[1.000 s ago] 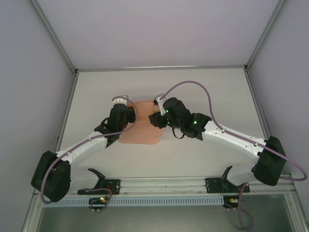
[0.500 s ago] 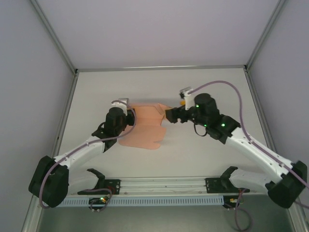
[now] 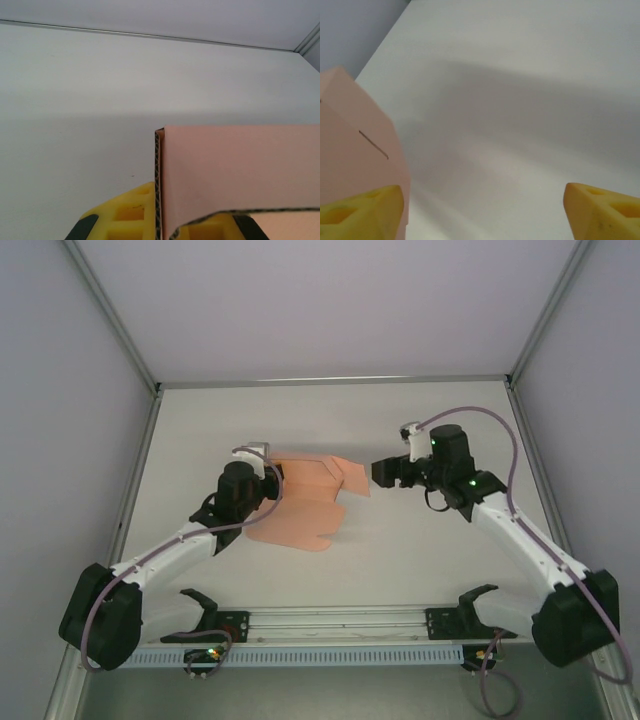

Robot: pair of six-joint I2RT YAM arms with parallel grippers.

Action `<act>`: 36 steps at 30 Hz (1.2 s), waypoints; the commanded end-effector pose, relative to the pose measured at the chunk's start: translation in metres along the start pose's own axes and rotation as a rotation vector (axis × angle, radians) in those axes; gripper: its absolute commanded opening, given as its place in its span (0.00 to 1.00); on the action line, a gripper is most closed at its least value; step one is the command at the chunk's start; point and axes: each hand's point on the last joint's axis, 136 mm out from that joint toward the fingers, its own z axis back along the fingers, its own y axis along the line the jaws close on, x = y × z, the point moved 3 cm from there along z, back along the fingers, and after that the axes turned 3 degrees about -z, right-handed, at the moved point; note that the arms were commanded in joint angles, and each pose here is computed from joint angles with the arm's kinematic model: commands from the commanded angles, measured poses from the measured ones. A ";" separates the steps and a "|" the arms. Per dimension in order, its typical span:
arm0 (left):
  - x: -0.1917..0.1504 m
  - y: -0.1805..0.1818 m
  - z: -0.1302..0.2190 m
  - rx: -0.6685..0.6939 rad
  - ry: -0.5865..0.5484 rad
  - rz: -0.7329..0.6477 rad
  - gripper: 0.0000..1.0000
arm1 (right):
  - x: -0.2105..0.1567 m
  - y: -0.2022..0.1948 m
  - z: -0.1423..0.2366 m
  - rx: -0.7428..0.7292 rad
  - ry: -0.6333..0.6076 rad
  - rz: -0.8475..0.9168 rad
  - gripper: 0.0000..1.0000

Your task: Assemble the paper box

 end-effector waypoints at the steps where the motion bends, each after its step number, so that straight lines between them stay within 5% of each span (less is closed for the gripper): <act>1: 0.013 -0.004 0.002 -0.017 -0.038 -0.013 0.00 | -0.003 0.033 -0.009 0.255 0.068 0.022 0.76; 6: 0.010 -0.001 -0.001 -0.004 -0.025 -0.015 0.00 | -0.012 0.066 -0.014 0.437 0.120 0.097 0.68; 11: 0.009 -0.003 -0.004 -0.014 -0.016 -0.012 0.00 | -0.023 0.085 -0.024 0.432 0.176 0.208 0.63; 36: 0.014 -0.006 -0.002 -0.022 -0.008 0.004 0.00 | -0.025 0.101 -0.068 0.377 0.188 0.336 0.80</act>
